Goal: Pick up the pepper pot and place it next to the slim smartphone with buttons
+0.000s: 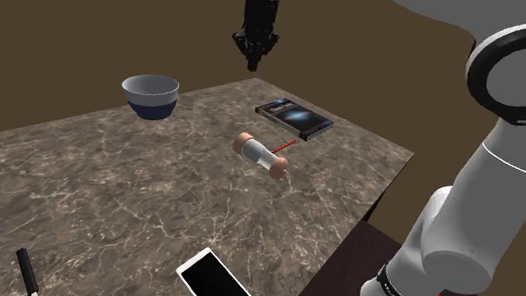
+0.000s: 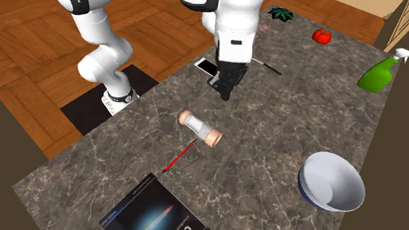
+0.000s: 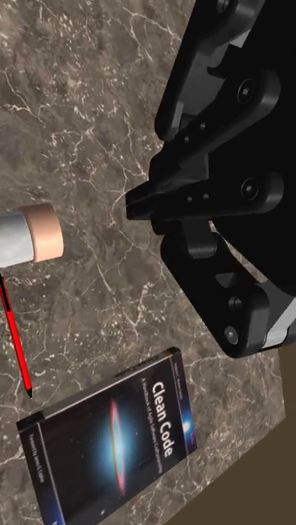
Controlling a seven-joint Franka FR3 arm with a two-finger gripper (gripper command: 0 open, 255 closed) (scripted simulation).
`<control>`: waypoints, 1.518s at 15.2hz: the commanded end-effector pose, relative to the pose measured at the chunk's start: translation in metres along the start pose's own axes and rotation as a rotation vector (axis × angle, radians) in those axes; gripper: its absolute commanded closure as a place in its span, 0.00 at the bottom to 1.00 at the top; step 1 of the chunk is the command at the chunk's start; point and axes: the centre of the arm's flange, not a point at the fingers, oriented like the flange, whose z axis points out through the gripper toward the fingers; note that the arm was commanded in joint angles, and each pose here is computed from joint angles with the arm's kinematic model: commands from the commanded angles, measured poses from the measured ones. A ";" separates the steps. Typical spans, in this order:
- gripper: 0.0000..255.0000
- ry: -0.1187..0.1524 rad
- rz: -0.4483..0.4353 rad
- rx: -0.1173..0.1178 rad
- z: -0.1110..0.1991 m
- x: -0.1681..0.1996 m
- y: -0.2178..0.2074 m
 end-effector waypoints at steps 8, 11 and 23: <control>0.00 0.032 -0.050 -0.017 0.081 -0.049 -0.002; 0.00 0.046 -0.071 -0.024 0.117 -0.069 -0.002; 0.00 0.083 -0.130 -0.044 0.231 -0.121 0.002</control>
